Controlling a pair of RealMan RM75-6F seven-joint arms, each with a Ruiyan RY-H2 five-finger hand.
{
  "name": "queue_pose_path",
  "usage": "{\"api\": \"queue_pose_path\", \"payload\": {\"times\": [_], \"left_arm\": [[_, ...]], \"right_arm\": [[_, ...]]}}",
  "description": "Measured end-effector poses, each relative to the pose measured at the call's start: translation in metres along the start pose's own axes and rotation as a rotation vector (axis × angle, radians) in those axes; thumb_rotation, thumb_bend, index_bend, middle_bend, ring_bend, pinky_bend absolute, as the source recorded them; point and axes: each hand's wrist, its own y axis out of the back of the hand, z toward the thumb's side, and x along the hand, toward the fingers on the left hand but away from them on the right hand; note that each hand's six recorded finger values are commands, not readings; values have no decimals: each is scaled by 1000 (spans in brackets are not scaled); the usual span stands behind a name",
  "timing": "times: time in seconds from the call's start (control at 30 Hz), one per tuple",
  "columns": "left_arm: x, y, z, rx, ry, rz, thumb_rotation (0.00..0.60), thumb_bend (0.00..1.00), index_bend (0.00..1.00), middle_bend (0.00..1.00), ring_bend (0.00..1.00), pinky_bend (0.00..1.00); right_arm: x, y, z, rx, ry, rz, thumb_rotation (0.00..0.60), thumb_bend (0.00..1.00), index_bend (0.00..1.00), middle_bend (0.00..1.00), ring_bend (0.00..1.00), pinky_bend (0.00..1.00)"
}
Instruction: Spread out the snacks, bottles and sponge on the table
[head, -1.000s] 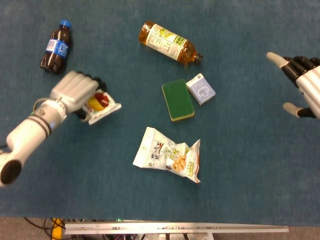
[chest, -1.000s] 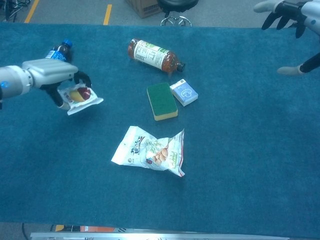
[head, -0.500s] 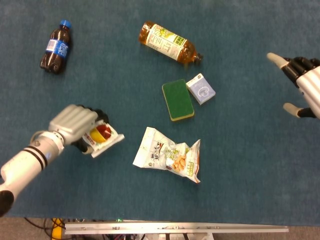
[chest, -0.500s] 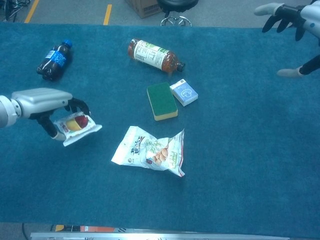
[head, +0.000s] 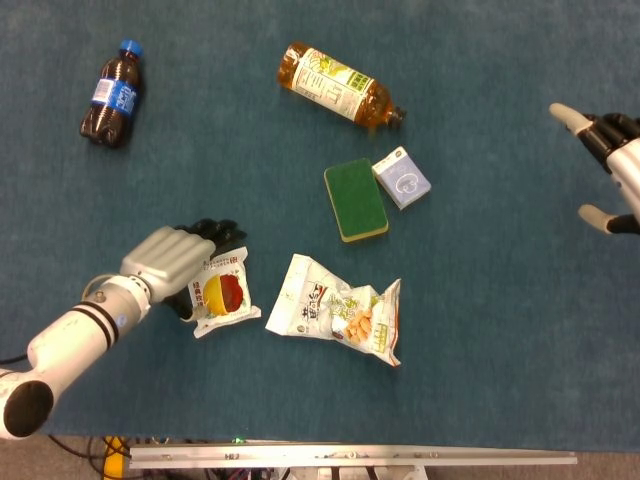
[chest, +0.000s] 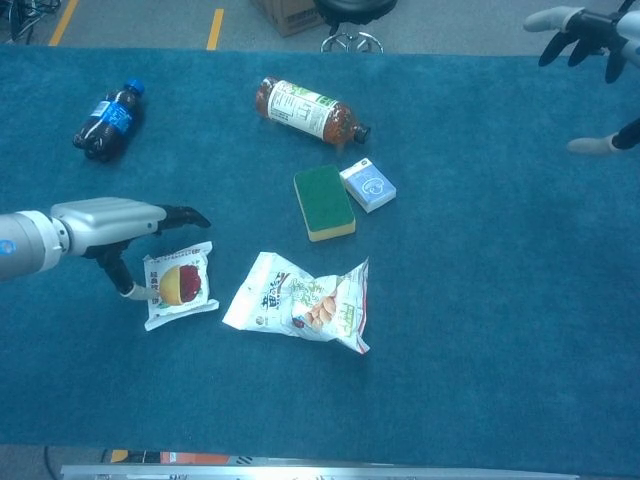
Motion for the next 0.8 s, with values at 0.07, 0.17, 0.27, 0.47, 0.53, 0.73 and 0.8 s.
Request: {"api": "queue_pose_path", "payload": {"times": [0.07,0.17,0.27,0.47,0.53,0.73,0.8], "left_arm": [[-3,5,-4,5,13,14,600,241,0,0,0,170],[-10,15,-12,13,36,46,600,241,0,0,0,170],[-22,26,-22,31,62,91,600,241,0,0,0,169],[-47,42,-36,86,96,199,600,241,0,0,0,167],[-58,46,-39,114,106,244,600,241,0,0,0,165],[-98,45,-50,160,156,324,600,241,0,0,0,163],[-108,42,-52,162,169,326,600,241,0,0,0,163]], "right_arm": [[-3,-1,0,-1,0,4,600,120,0,294,296,441],[-8,-2,1,-4,-4,16,600,121,0,294,296,441],[-18,-3,3,-6,-4,30,600,121,0,293,296,441],[-42,-5,7,-14,-17,62,600,62,0,293,296,441],[-51,-7,9,-23,-27,78,600,56,0,294,296,441],[-83,-15,22,-28,-38,126,600,56,0,293,294,441],[-93,-18,28,-25,-36,137,600,57,0,293,293,441]]}}
